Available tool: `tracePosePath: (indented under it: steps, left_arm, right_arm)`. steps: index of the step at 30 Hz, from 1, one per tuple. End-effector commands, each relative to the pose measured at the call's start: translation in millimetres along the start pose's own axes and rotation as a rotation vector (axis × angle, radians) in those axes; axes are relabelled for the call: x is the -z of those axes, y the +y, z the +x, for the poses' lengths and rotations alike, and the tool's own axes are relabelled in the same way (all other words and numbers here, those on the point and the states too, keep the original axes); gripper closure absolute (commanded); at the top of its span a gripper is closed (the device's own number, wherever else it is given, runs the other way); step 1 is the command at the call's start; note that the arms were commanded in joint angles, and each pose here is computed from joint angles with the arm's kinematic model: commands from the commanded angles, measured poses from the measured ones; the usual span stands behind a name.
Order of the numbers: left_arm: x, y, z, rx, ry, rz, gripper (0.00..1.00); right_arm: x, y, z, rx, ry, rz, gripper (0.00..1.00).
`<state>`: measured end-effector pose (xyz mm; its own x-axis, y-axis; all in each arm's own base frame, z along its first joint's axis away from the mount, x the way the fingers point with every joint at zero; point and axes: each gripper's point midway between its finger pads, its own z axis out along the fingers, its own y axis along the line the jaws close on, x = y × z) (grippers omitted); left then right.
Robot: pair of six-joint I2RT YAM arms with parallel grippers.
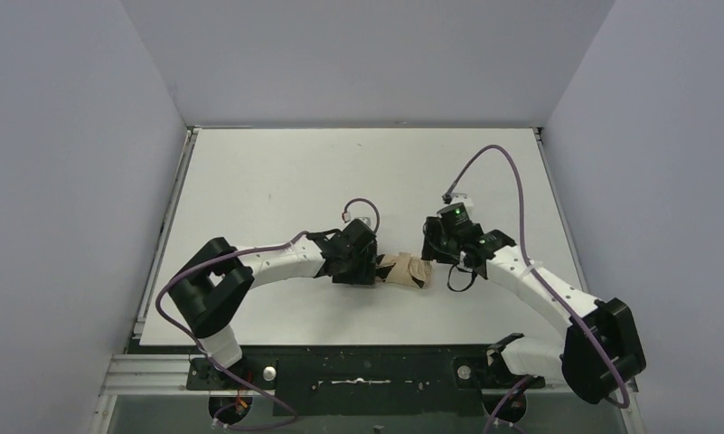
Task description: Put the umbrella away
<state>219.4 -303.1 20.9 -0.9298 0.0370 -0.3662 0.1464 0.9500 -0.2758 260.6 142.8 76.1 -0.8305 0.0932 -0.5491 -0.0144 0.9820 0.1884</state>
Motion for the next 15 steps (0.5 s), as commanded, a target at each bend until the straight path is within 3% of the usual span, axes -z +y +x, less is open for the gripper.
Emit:
tracePosePath:
  steps: [1,5,10,15]
  left_arm:
    - [13.0,-2.0,-5.5,-0.068,-0.044,0.07,0.39]
    - [18.9,-12.5,-19.5,-0.092,-0.075,0.133,0.33]
    - [21.9,-23.1,-46.3,-0.128,-0.112,0.196,0.35]
    - [12.8,-34.6,-54.6,-0.179,-0.082,0.254,0.37]
  right_arm:
    - [25.6,-33.3,-24.6,-0.082,-0.124,0.117,0.45]
    - [30.9,-45.3,-12.3,-0.082,-0.077,0.151,0.43]
    - [18.5,-53.6,15.3,-0.065,0.028,0.185,0.48]
    - [-1.6,-39.2,33.3,-0.063,0.116,0.112,0.51]
